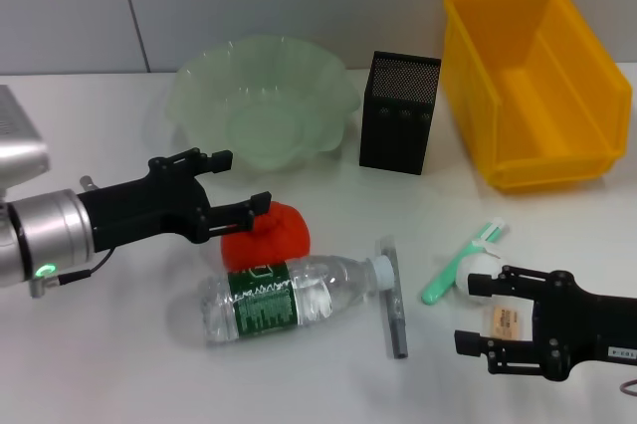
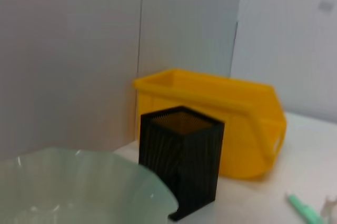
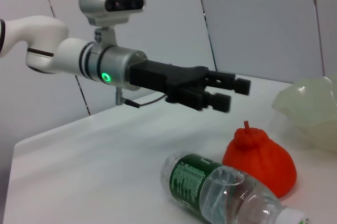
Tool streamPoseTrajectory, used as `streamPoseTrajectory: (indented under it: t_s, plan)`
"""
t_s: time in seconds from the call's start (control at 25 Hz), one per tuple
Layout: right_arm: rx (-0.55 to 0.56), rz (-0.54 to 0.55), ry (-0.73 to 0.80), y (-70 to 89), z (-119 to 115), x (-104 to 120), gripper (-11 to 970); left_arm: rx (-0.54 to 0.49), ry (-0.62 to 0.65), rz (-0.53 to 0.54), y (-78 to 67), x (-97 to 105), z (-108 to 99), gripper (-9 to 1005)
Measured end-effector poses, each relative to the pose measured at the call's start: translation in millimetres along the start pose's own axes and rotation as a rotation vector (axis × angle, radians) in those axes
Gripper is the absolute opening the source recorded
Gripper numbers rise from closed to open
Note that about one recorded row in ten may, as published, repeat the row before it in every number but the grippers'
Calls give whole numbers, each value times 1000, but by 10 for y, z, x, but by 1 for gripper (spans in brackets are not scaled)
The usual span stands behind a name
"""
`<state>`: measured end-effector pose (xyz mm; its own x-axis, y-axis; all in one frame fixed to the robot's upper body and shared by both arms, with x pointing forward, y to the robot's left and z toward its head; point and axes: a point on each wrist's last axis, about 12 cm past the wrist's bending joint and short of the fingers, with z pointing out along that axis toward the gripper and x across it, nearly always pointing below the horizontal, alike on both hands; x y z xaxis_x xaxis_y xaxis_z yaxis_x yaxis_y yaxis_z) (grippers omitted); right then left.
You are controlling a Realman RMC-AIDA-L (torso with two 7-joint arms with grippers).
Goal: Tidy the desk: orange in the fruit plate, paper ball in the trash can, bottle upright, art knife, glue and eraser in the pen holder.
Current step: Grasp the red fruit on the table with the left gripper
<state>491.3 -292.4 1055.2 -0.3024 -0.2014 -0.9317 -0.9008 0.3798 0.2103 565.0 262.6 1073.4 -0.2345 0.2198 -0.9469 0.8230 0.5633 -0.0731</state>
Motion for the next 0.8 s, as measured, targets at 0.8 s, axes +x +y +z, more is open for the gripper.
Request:
streamPoseTrajectory:
  t_s: [0.8]
  plan:
    - [19,5,-17,-4,-5,3,749,-23,141,3,-10,145,261,593]
